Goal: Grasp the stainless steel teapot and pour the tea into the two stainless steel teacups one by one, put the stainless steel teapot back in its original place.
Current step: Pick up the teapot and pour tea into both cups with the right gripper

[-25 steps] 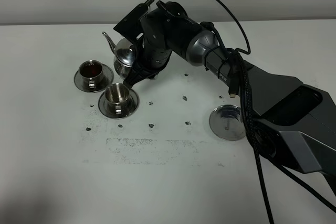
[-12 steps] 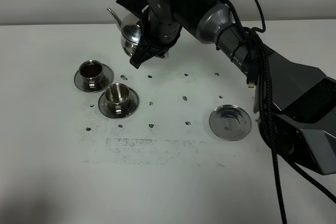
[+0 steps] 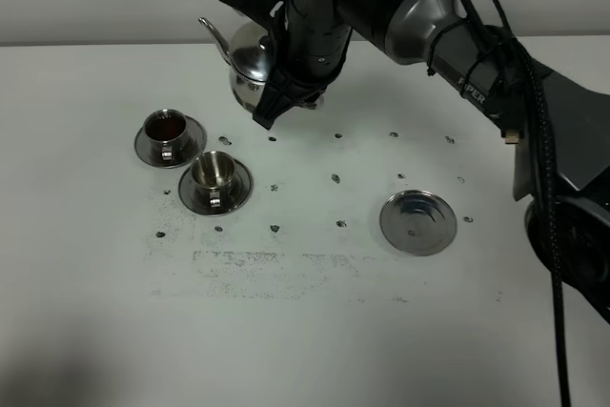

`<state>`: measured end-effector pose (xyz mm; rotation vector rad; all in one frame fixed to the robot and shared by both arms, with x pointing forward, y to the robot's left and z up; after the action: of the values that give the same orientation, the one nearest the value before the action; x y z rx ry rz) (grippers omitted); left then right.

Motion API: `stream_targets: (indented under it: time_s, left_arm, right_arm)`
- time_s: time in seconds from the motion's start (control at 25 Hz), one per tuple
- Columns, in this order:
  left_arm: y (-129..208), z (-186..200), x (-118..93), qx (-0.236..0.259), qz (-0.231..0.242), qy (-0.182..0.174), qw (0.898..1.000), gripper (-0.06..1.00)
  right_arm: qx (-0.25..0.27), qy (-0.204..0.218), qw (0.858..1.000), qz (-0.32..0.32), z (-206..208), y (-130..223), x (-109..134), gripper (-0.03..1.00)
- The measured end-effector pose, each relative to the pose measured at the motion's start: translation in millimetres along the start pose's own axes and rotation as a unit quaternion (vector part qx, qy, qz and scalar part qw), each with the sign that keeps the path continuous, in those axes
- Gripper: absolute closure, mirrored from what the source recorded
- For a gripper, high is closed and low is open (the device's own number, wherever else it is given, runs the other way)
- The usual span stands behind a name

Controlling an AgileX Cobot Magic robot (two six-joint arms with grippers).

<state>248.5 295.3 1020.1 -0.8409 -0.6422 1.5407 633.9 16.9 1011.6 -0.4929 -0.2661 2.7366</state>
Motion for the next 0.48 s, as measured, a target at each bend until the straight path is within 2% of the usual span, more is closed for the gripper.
stream_targets:
  time_s: [0.32,0.48]
  left_arm:
    - [0.0,0.0,0.0,0.000,0.000,0.000,1.000,0.22]
    - [0.0,0.0,0.0,0.000,0.000,0.000,1.000,0.22]
  right_arm:
    - [0.067,-0.038,0.997,0.009,-2.0,40.1,19.0,0.80]
    - [0.102,-0.045,0.993,0.037,-12.4,55.9,24.2,0.80]
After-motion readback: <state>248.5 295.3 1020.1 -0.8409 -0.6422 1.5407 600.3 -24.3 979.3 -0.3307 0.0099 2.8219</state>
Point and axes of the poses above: a point on each arm's last joint axis where the gripper is mounted, z pointing back along that axis away from the gripper, x along the wrist's bending axis when the last joint is at zero, y = z × x, the point moved 2 cm from there along -z, pointing out along that axis toward the gripper, and after that the axes turned 12 degrees about z, right-handed, at the moved point
